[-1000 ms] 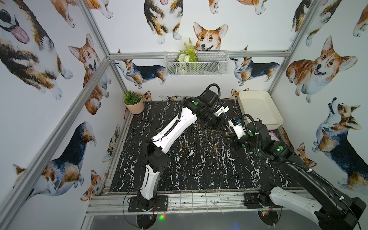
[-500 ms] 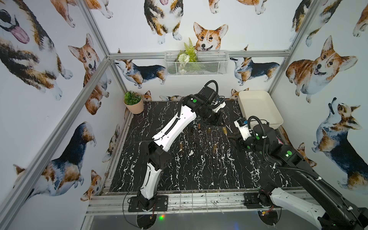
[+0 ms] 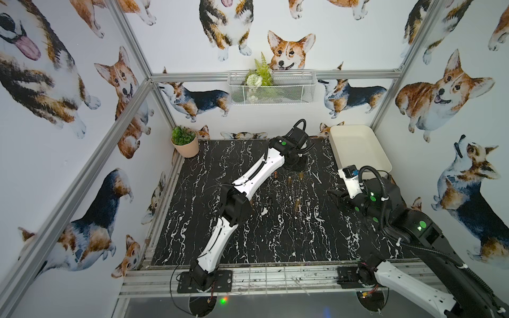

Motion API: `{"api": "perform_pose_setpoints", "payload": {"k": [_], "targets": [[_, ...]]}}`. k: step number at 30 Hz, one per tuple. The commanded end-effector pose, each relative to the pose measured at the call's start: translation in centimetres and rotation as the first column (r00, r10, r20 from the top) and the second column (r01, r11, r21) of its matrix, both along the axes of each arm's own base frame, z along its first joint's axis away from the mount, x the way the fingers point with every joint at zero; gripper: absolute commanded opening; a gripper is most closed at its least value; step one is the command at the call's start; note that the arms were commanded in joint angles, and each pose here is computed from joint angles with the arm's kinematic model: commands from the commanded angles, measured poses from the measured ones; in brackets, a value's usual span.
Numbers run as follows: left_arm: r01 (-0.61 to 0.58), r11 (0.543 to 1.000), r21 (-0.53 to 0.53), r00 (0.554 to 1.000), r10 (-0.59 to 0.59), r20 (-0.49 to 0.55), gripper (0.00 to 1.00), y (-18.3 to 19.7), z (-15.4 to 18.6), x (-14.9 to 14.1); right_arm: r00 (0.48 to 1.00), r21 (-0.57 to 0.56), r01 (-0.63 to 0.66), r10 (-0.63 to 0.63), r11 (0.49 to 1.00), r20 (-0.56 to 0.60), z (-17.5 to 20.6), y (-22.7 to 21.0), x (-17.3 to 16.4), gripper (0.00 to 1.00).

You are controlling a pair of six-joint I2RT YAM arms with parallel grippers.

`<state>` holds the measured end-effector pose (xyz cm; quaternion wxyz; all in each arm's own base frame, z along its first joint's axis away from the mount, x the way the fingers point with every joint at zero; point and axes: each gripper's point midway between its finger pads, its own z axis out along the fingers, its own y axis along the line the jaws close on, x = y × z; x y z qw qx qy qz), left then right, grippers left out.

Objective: Open the lipstick cap
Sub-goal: Place the lipstick at the center of the board.

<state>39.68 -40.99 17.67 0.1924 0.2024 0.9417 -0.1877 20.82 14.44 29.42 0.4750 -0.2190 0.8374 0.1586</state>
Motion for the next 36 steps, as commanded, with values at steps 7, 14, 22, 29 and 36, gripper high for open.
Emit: {"api": "perform_pose_setpoints", "payload": {"k": [7,14,22,29,36], "targets": [[-0.066,0.997,0.03,0.995,0.064,0.076,0.13,-2.0,-4.6,3.4,0.999,-0.038,0.048,-0.049,0.998,-0.02,-1.2,-1.4,-0.5,0.49],[-0.045,0.993,0.106,0.993,0.033,0.117,0.13,-2.4,-7.0,3.4,0.998,-0.041,0.059,-0.06,0.997,-0.01,-1.5,-1.8,-0.6,0.49],[-0.026,0.986,0.166,0.989,0.002,0.146,0.14,-2.6,-9.0,3.4,0.998,-0.046,0.07,-0.07,0.996,-0.009,-2.3,-2.3,-0.9,0.49],[-0.036,0.98,0.196,0.99,0.008,0.143,0.14,-2.2,-10.5,3.3,0.997,-0.045,0.073,-0.073,0.996,0.005,-2.3,-2.4,-0.8,0.5],[-0.038,0.976,0.213,0.987,0.003,0.161,0.15,-2.2,-11.3,3.1,0.998,-0.046,0.068,-0.067,0.997,0.004,-2.4,-2.2,-0.7,0.5]]}}
